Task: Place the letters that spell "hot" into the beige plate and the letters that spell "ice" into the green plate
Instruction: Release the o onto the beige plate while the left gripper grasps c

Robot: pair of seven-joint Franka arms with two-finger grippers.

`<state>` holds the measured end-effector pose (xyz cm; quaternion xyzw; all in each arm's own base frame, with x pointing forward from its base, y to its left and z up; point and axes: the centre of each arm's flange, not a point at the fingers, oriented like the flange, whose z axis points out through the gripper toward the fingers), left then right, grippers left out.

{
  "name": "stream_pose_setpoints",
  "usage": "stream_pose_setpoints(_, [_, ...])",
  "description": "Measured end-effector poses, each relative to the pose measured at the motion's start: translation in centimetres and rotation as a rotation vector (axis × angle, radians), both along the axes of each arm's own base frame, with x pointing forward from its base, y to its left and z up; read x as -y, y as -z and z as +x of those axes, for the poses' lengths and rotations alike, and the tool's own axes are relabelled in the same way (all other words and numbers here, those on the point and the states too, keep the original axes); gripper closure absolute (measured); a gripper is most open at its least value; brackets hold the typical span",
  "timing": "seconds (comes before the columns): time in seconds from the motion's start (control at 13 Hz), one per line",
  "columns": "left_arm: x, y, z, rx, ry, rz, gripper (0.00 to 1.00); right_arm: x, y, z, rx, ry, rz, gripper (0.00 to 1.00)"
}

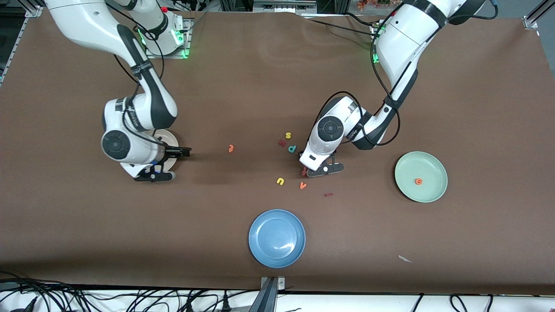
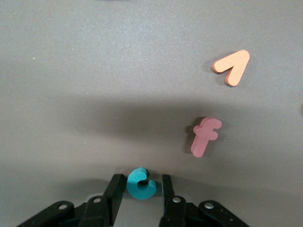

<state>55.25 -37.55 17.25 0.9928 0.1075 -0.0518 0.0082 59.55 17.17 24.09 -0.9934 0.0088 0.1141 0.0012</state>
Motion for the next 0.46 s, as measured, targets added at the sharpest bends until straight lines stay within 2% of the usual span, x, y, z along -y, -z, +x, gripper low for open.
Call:
stream_pose_setpoints(0.23, [0.0,0.0,0.1,0.002,-0.003,-0.001,0.69,-6.3,0.1,-1.8,0.028,0.084,-0.025,0.01])
stream_pose_setpoints(0.46, [0.0,-0.1,0.2,0.009,-0.010,-0.005,0.72,-13.0,1.6,-4.5,0.060,0.134,-0.039,0.01])
